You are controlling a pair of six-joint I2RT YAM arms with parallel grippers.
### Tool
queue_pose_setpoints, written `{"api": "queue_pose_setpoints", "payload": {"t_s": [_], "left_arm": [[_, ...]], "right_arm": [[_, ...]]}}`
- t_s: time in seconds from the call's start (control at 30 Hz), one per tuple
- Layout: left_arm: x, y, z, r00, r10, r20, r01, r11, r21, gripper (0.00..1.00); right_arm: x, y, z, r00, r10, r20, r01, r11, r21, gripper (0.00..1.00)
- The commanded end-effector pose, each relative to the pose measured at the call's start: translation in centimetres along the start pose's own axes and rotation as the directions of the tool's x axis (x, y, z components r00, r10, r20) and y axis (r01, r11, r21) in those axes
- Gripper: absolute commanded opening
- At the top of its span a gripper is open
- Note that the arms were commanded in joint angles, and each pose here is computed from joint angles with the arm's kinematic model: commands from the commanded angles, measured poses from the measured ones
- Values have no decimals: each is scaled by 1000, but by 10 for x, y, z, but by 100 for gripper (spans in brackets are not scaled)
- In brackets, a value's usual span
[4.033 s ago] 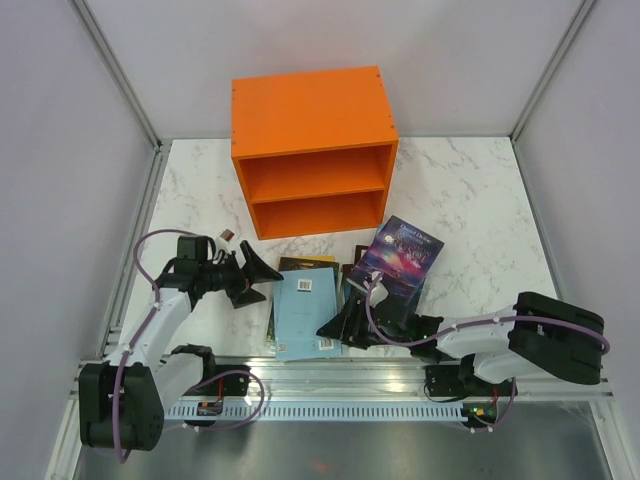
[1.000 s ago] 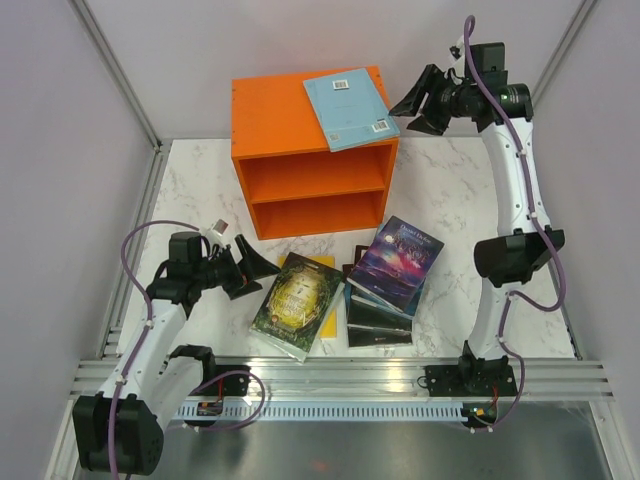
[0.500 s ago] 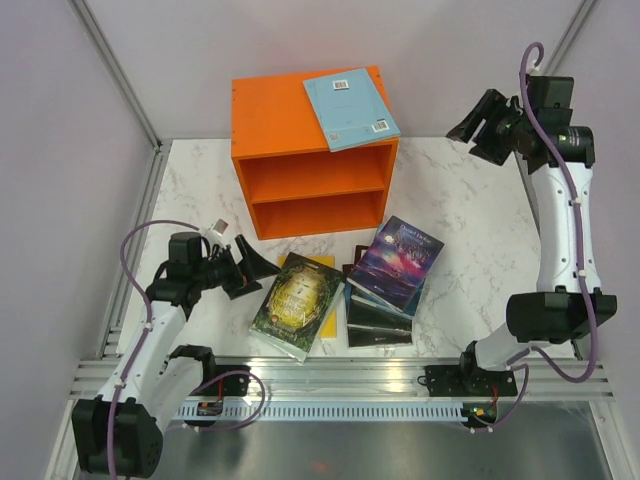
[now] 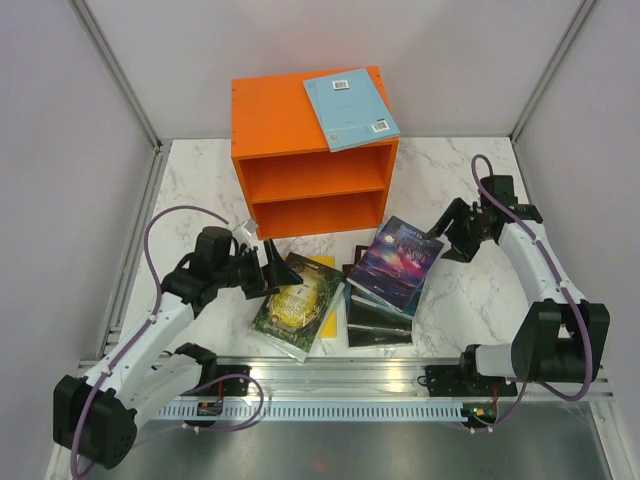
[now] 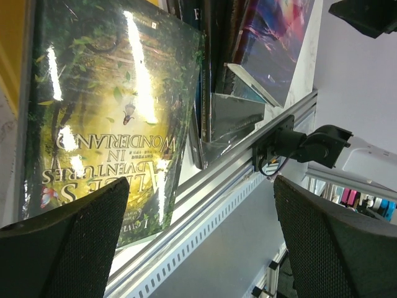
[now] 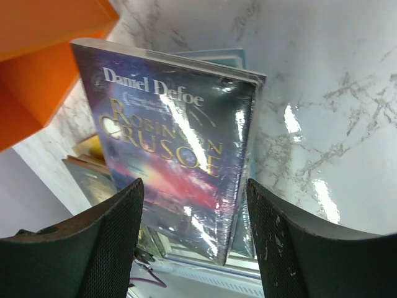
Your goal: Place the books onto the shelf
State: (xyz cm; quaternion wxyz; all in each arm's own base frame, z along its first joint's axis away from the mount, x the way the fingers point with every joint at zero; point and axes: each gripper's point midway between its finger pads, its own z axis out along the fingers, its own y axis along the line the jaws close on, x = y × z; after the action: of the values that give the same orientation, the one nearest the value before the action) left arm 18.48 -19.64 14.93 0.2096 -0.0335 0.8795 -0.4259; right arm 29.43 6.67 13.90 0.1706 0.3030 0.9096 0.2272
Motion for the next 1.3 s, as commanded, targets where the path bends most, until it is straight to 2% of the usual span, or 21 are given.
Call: {"api": "queue_pose_setpoints", "payload": {"t_s": [0.0,0.17,0.3,0.37,0.67,0.87,0.97,1.0,1.07,1.1,1.2,1.27], "left_arm": [[-11,-12,0,999,0,43,-1,1000,10,100],[-1,-10,0,1000,0,17,0,1000,22,100],[3,-9,0,1000,4,5,-4,1000,23,100],[4,-9,0,1000,8,1,-8,1000,21,100],[7,-9,-6,999,28,-15,-28,1000,2,100],[11,-6,-8,999,31,-28,-31,999,-12,100],[12,-4,-8,999,29,-31,-29,999,-20,100],[12,-4,-8,999,29,-31,-29,999,-21,100],[11,-3,-7,999,29,-30,-30,999,-27,100],[11,-3,-6,999,27,-31,-28,999,-29,100],[9,-2,-5,999,29,-32,-30,999,-36,100],[8,-1,-4,999,28,-33,-30,999,-40,100]], "right_arm": [[-9,4,1,997,-10,81,14,999,-49,71],[3,-21,20,999,-7,49,7,1000,6,71],[6,-25,32,998,4,62,-3,1000,-16,72],[10,-27,38,998,18,57,-16,999,-40,72],[-3,-2,49,979,63,195,-7,962,-273,76],[1,-8,64,973,109,202,-40,946,-320,74],[2,-6,60,971,103,216,-26,941,-336,40],[0,-5,57,969,97,227,-16,942,-334,21],[-3,-3,51,968,58,245,23,948,-316,13],[-7,0,47,964,43,261,43,948,-316,6],[-8,4,38,966,6,257,71,954,-290,0],[-9,6,30,965,-19,261,93,957,-273,0]]}}
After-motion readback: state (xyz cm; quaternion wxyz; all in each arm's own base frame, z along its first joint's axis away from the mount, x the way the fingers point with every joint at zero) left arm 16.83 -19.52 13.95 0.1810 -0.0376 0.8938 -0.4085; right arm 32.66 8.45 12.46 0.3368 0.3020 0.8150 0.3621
